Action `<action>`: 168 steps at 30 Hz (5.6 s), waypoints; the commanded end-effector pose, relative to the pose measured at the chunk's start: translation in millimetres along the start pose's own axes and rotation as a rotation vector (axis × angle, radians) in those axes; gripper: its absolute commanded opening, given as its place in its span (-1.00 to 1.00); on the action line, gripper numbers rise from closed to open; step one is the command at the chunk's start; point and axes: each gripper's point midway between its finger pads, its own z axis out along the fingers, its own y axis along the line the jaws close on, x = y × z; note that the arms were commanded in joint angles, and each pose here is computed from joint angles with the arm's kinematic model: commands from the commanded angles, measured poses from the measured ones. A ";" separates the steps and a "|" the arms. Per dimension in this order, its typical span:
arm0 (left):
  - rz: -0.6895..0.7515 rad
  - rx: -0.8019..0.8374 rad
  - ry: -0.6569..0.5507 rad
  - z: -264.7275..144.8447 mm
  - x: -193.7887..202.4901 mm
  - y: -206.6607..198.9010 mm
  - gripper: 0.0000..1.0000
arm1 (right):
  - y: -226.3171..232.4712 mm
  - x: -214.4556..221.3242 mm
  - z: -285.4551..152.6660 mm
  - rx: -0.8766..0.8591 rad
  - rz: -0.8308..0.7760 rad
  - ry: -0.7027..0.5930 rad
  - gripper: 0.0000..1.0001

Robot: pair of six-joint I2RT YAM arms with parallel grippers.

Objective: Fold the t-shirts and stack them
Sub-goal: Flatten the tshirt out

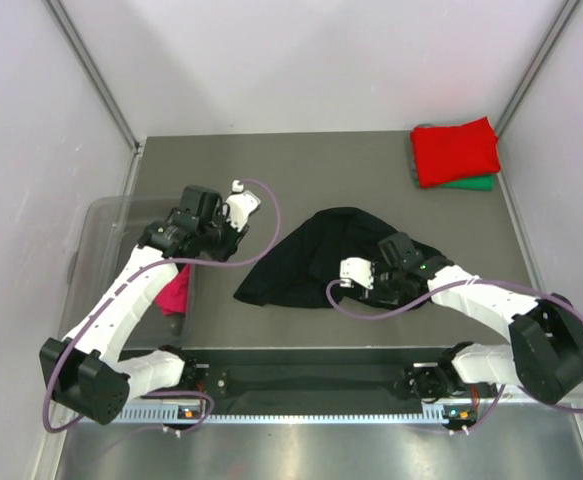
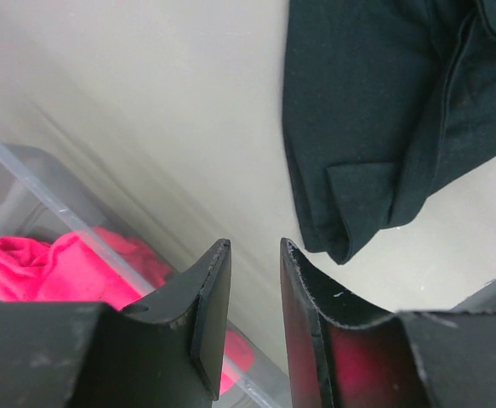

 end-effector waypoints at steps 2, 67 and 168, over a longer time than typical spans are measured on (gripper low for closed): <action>-0.026 0.013 -0.072 -0.1 -12.5 -1.1 -0.30 | -14.0 -13.9 3.3 0.051 -0.017 -0.042 -0.10; 0.347 0.334 0.278 49.9 26.4 -107.3 -0.31 | -191.0 -99.5 -318.6 0.785 0.426 -0.435 -1.00; -0.135 0.389 0.514 161.9 -20.0 -38.5 0.20 | -246.4 -42.7 -274.2 0.853 0.707 -0.420 -1.00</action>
